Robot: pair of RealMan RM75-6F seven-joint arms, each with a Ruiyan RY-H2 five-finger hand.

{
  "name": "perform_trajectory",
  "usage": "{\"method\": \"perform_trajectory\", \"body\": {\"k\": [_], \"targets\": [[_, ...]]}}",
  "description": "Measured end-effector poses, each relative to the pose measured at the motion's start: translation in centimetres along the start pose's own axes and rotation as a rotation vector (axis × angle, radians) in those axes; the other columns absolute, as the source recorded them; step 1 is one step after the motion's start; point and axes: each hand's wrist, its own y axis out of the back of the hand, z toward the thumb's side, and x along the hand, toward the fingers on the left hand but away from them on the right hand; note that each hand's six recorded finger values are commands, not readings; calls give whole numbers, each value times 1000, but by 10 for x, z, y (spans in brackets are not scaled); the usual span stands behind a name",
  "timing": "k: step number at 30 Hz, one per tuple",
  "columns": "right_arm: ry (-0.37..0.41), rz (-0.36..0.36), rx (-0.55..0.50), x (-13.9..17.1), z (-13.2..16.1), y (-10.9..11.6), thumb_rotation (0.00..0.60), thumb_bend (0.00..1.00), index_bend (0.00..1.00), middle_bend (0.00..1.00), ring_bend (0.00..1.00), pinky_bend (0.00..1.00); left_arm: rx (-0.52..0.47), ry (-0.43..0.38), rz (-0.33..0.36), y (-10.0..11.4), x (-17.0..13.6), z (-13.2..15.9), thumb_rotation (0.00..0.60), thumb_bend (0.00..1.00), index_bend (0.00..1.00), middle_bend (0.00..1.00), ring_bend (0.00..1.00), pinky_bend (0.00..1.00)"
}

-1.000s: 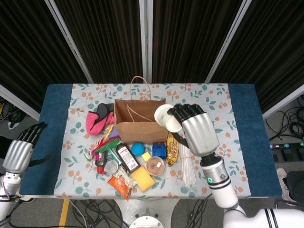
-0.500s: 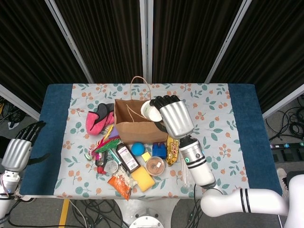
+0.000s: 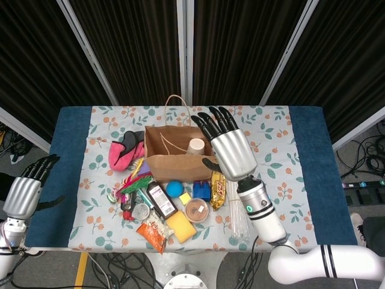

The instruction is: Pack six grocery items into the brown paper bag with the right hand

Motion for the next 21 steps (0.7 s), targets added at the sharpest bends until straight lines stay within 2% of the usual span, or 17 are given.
{"method": "perform_trajectory", "body": {"k": [4, 7, 11, 16, 21], "targets": [[28, 3, 30, 21, -5, 8, 600, 0, 125, 178, 85, 96, 4, -5, 0, 2, -2, 3, 600, 138, 146, 199, 150, 226], [58, 48, 108, 45, -18, 7, 600, 0, 126, 187, 90, 101, 8, -13, -1, 1, -3, 8, 600, 138, 146, 199, 149, 226], [121, 175, 253, 83, -48, -6, 600, 0, 128, 186, 90, 101, 11, -24, -7, -3, -4, 16, 600, 138, 146, 199, 149, 226], [178, 309, 333, 112, -89, -28, 600, 0, 139, 186, 91, 102, 16, -31, -7, -10, -3, 24, 600, 138, 146, 199, 150, 226], [287, 426, 425, 133, -127, -57, 600, 0, 152, 191, 91, 109, 37, -26, 1, -14, -2, 28, 600, 137, 146, 199, 149, 225]]}}
